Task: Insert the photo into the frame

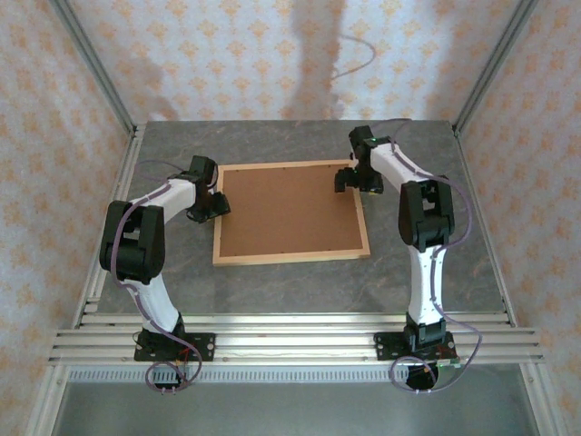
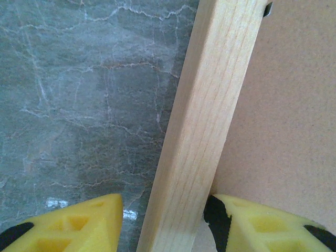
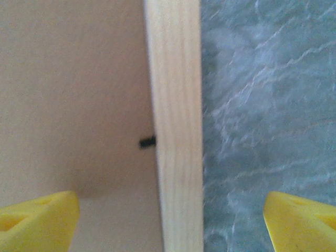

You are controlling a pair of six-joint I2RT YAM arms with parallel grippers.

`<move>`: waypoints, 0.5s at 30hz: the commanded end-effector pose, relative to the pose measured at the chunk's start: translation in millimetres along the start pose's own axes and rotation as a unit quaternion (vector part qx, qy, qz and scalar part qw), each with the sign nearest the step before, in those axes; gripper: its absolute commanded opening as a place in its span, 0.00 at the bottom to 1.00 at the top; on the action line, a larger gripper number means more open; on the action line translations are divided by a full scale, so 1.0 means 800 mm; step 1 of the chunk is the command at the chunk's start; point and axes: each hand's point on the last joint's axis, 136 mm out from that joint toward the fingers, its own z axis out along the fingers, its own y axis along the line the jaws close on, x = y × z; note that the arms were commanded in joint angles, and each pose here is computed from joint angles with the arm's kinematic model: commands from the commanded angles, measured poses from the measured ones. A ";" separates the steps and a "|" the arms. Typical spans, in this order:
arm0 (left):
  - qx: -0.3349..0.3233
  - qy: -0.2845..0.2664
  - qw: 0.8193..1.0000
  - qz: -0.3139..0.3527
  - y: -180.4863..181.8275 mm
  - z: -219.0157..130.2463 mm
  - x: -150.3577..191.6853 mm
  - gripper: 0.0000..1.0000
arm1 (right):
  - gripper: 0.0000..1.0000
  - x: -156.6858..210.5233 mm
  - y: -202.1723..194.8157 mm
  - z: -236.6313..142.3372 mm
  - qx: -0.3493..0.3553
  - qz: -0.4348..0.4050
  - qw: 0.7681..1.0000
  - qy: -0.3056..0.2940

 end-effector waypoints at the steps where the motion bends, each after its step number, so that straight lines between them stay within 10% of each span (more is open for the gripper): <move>1: -0.013 0.008 1.000 -0.008 0.006 0.010 0.001 0.51 | 0.91 0.002 -0.019 -0.048 0.012 0.030 0.999 -0.025; 15: -0.012 0.011 1.000 -0.011 0.008 0.013 0.005 0.51 | 0.90 0.083 -0.069 -0.048 0.042 0.071 0.997 -0.002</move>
